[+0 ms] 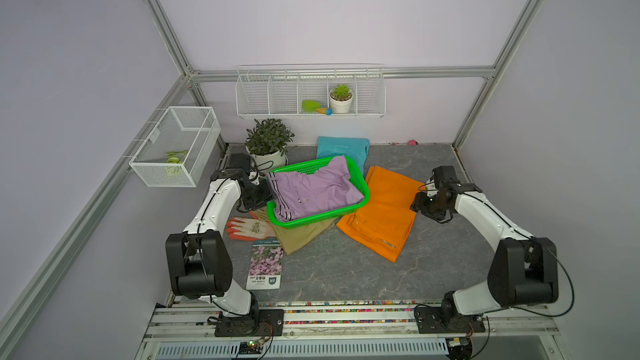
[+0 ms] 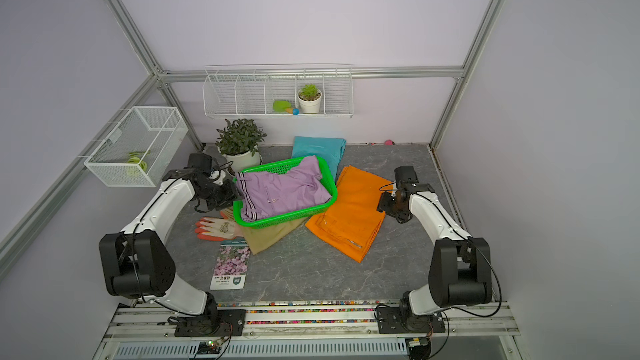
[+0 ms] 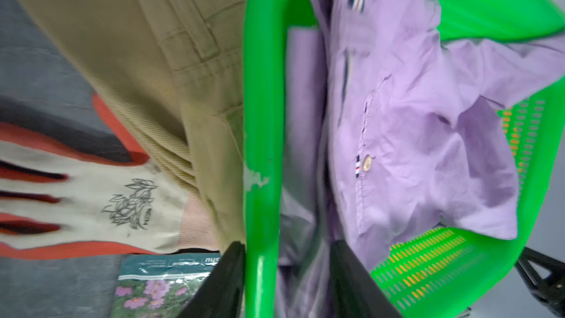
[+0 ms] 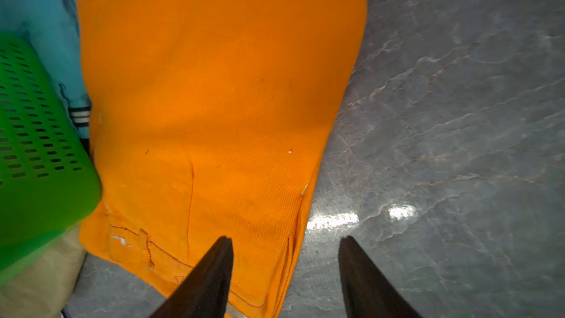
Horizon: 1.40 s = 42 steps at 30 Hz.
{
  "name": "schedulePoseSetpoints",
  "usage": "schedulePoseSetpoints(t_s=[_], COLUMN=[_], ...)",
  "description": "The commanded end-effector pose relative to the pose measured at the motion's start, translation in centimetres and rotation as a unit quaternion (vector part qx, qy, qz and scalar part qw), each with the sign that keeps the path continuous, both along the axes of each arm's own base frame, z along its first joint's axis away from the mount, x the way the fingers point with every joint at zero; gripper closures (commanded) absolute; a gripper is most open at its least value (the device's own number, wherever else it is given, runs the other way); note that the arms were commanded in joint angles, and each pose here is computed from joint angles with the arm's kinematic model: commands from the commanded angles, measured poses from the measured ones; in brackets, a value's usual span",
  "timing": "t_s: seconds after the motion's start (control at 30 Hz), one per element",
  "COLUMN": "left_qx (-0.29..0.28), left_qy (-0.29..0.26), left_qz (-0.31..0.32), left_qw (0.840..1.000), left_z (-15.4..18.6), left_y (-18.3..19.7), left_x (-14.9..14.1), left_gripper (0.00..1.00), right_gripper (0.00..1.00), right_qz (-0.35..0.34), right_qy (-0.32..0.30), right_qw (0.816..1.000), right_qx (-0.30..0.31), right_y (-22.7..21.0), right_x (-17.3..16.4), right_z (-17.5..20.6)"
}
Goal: Put the folded long pants in the basket
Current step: Place the basket at the center of the board, then move the long pant to the center of the board.
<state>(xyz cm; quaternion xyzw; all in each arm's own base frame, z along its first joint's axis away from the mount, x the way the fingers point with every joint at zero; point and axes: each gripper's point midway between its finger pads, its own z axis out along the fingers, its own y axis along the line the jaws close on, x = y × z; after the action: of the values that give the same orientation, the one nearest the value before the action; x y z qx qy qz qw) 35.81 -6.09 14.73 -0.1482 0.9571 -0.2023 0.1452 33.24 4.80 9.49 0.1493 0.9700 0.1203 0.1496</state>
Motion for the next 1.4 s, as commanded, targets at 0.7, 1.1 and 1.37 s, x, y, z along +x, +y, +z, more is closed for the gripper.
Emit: schedulePoseSetpoints(t_s=[0.7, 1.1, 1.37], left_qx=[-0.16, -0.185, -0.192], left_qy=[-0.043, -0.024, -0.012], left_qz=[-0.223, -0.224, -0.224], left_qw=[0.961, 0.957, 0.956], left_z=[4.0, 2.4, -0.1], left_y=[-17.7, -21.6, -25.1], left_x=[-16.4, -16.4, -16.5], left_gripper=[0.35, 0.33, 0.3], right_gripper=[0.64, 0.45, 0.53], right_qz=[-0.056, -0.078, -0.008], right_qy=[0.154, 0.011, 0.052], right_qw=[0.986, 0.994, 0.998], right_qx=[0.009, -0.078, -0.033], right_y=[0.5, -3.8, 0.2], right_x=[-3.5, -6.9, -2.0], right_z=[-9.0, -1.1, -1.7])
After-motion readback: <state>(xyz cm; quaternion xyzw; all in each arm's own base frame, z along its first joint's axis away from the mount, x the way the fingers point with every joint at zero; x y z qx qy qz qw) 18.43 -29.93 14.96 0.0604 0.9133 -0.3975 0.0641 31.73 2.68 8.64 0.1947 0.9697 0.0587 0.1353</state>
